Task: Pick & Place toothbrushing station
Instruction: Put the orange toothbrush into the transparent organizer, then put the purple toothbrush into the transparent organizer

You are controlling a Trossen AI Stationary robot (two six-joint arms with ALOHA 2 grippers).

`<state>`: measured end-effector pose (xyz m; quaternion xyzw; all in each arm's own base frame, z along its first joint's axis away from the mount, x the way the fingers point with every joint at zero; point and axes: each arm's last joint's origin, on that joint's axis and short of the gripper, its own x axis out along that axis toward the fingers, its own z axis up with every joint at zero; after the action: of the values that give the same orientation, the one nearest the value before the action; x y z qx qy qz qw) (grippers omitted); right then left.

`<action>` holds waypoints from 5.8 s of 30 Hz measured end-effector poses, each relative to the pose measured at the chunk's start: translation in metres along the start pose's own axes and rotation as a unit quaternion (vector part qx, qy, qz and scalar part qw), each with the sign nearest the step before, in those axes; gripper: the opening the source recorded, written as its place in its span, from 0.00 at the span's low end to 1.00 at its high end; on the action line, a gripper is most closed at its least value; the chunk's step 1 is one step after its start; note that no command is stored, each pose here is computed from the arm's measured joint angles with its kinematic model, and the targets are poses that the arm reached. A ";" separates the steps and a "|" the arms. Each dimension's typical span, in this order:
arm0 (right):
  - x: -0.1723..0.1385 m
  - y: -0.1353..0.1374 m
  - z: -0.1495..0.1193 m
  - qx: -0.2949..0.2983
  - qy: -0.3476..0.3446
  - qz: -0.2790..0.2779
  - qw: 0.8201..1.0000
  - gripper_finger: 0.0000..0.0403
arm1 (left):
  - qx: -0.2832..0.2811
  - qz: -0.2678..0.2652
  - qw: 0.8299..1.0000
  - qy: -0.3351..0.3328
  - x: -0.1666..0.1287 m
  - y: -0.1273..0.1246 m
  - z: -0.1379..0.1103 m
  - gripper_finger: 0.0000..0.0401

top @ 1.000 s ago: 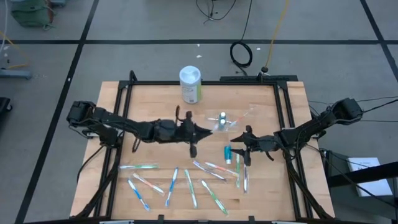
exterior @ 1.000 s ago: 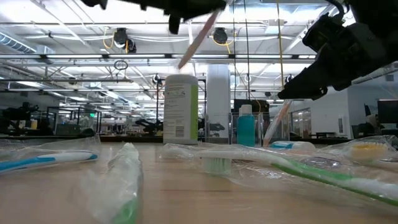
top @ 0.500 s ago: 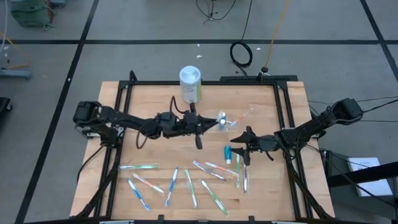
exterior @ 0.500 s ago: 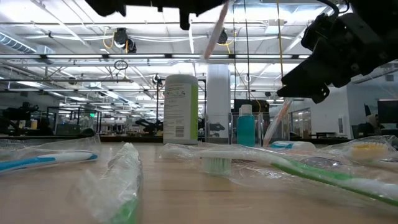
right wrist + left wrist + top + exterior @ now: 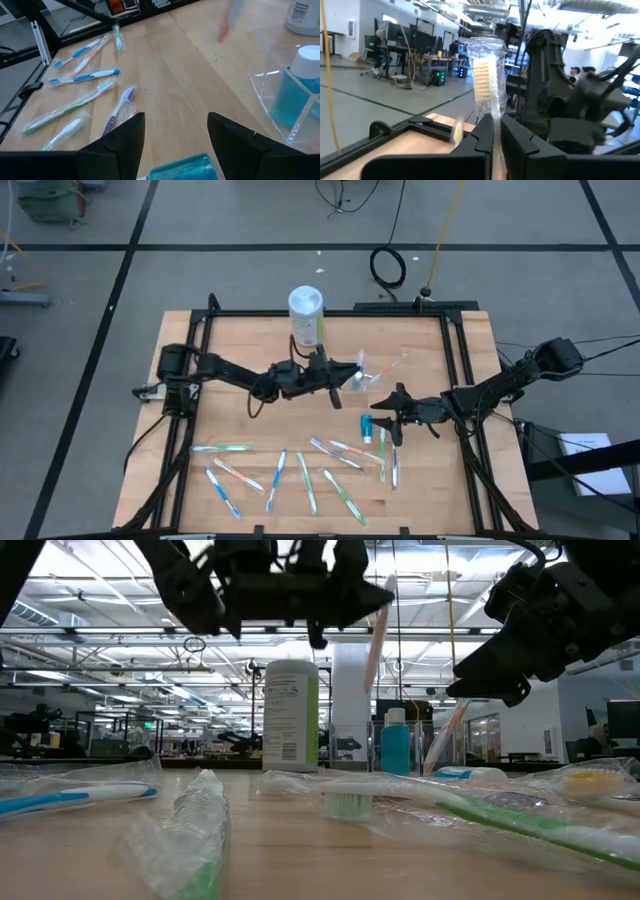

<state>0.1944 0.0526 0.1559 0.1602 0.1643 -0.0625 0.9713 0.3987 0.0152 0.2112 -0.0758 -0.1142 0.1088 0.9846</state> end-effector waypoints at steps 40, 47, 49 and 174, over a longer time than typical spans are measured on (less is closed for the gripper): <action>0.000 0.000 0.000 0.000 0.001 0.001 1.000 0.52 | 0.003 -0.027 0.991 -0.132 -0.003 0.050 0.058 0.03; 0.000 0.001 -0.002 0.014 0.023 0.029 0.999 0.52 | -0.010 0.048 0.994 -0.100 -0.040 0.071 0.026 0.02; 0.000 0.001 -0.002 0.012 0.024 0.031 0.999 0.52 | 0.007 0.044 0.994 -0.099 -0.048 0.066 0.021 0.01; 0.035 0.062 0.018 -0.242 0.241 -0.006 0.940 0.52 | 0.181 0.178 0.934 0.252 -0.066 -0.019 0.088 0.38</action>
<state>0.2435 0.1031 0.1778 -0.0701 0.4045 0.0142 0.9117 0.3186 -0.0079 0.2854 0.0597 0.1744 0.2786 0.9426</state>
